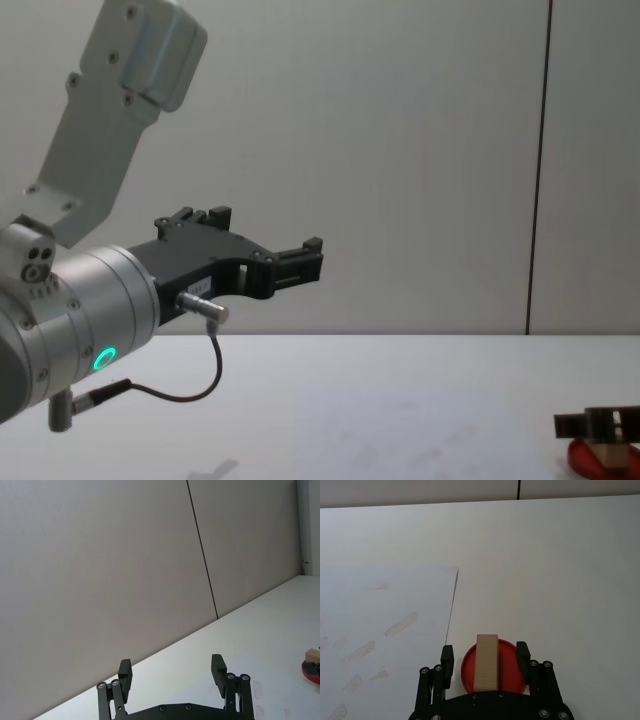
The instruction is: Use the one hand to pick up the stamp and affix it onto the A4 paper.
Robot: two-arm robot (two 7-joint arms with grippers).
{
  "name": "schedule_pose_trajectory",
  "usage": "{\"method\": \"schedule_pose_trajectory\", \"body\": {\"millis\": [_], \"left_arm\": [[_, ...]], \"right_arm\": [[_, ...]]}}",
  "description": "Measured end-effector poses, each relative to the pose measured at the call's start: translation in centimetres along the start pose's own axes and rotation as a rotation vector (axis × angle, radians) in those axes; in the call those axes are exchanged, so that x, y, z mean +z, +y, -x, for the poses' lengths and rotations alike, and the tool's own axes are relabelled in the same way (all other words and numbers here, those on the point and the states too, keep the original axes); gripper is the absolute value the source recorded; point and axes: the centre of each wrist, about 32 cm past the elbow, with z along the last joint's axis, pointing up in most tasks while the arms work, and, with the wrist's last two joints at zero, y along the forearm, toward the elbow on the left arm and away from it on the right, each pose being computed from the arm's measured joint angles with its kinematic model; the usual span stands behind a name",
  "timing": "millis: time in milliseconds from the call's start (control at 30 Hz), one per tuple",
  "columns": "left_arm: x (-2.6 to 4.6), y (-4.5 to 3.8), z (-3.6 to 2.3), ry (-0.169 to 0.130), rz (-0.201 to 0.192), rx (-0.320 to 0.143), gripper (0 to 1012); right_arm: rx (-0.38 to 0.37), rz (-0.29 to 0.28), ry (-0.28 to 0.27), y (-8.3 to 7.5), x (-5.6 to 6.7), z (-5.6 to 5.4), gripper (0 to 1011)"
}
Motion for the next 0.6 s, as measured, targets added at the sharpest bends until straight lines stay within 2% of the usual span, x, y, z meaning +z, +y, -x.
{"method": "schedule_pose_trajectory", "body": {"millis": [267,300,333,367,433,467,600], "left_arm": [[0.00,0.00,0.00,0.000,0.000,0.000,1002],[0.00,0.00,0.00,0.000,0.000,0.000,1002],[0.00,0.00,0.00,0.000,0.000,0.000,1002],[0.00,0.00,0.00,0.000,0.000,0.000,1002],[0.00,0.00,0.00,0.000,0.000,0.000,1002],[0.00,0.00,0.00,0.000,0.000,0.000,1002],[0.00,0.00,0.00,0.000,0.000,0.000,1002]], "right_arm": [[0.000,0.001,0.000,0.04,-0.02,0.01,590],[0.000,0.001,0.000,0.04,-0.02,0.01,521],[0.000,0.001,0.000,0.05,-0.02,0.01,505],[0.001,0.000,0.000,0.05,-0.02,0.02,446],[0.001,0.000,0.000,0.05,-0.02,0.02,424],[0.001,0.000,0.000,0.06,-0.02,0.02,359],[0.001,0.000,0.000,0.07,-0.02,0.03,248]]}}
